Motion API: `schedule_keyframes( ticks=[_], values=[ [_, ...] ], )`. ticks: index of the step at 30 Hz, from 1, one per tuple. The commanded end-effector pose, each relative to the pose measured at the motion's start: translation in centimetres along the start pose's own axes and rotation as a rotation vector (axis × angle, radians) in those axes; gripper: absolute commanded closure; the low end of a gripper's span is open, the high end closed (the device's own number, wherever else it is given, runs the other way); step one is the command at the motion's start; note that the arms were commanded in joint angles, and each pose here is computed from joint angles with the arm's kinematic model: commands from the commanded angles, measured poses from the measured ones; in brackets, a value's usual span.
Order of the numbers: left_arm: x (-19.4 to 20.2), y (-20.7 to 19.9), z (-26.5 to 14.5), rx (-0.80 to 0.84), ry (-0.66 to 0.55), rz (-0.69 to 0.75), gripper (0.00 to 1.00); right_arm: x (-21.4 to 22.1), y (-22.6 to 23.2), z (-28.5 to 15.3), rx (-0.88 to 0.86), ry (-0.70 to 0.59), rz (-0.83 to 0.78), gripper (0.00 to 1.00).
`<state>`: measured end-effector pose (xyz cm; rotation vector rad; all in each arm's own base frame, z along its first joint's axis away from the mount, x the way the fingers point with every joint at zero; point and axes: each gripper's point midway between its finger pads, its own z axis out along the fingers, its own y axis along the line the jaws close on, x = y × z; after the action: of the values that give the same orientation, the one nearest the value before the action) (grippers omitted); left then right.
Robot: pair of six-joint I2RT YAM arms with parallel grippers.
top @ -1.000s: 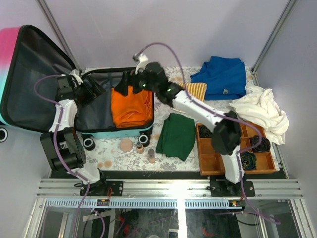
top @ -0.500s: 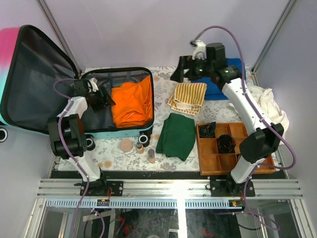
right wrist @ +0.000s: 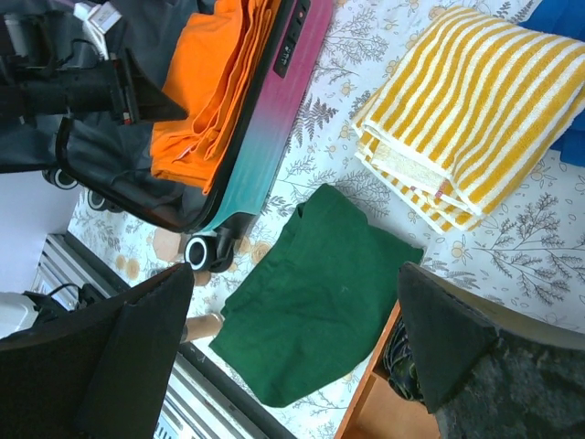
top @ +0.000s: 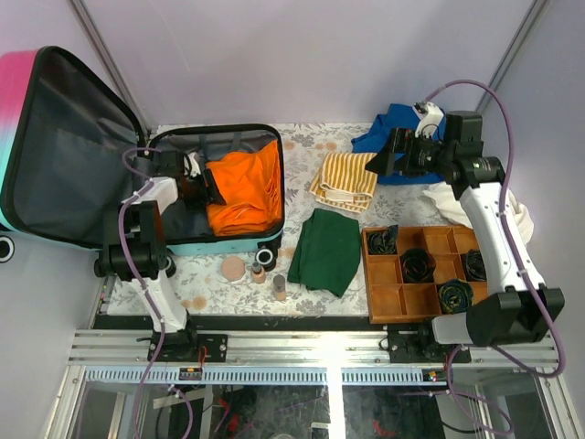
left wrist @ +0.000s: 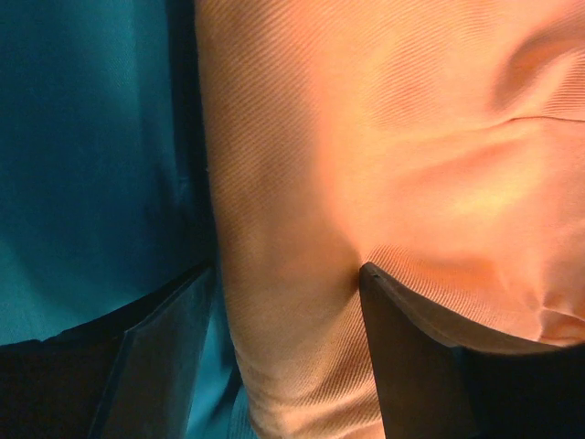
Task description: Pack the luggage
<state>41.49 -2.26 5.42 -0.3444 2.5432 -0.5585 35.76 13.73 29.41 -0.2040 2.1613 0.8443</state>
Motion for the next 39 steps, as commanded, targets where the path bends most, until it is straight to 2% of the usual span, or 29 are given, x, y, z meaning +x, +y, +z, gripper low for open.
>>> schedule_keyframes(
  ticks=[1,3,5,8,10,16,21,24,29,36,39],
  values=[
    [-0.9,0.3,0.9,-0.019,-0.012,-0.003,0.39,-0.3,1.2,-1.9,-0.006,-0.070,-0.077,0.01],
    [-0.8,-0.1,1.1,0.006,-0.001,-0.010,0.45,-0.1,1.5,-2.3,-0.010,-0.093,-0.073,0.01],
    [-0.5,-0.8,1.0,0.037,0.017,-0.013,0.59,-0.1,1.6,-2.5,-0.010,-0.115,-0.074,0.01],
    [-0.5,-1.9,-0.5,0.065,0.028,0.000,0.88,0.2,1.4,-2.7,0.005,-0.128,-0.072,0.01],
    [-0.8,-2.2,-2.0,0.047,0.007,0.029,0.99,0.4,0.9,-2.6,0.024,-0.129,-0.068,0.01],
    [-0.4,-0.9,-6.7,-0.087,0.014,0.160,1.00,1.2,0.8,-2.4,0.017,-0.122,-0.052,0.01],
    [0.8,2.8,-8.5,-0.177,0.078,0.193,1.00,1.7,1.2,-2.4,-0.010,-0.119,-0.039,0.01],
    [0.0,5.4,-9.4,-0.239,0.069,0.217,1.00,1.9,1.5,-2.5,-0.030,-0.114,-0.042,0.01],
    [-1.9,8.7,-10.3,-0.359,0.021,0.277,1.00,2.3,1.9,-2.6,-0.047,-0.107,-0.047,0.01],
    [-4.3,11.1,-10.1,-0.460,-0.047,0.339,1.00,2.6,1.8,-2.5,-0.051,-0.100,-0.042,0.01],
    [-5.1,12.2,-9.6,-0.498,-0.033,0.366,1.00,2.7,1.8,-2.5,-0.056,-0.098,-0.042,0.01]
  ],
)
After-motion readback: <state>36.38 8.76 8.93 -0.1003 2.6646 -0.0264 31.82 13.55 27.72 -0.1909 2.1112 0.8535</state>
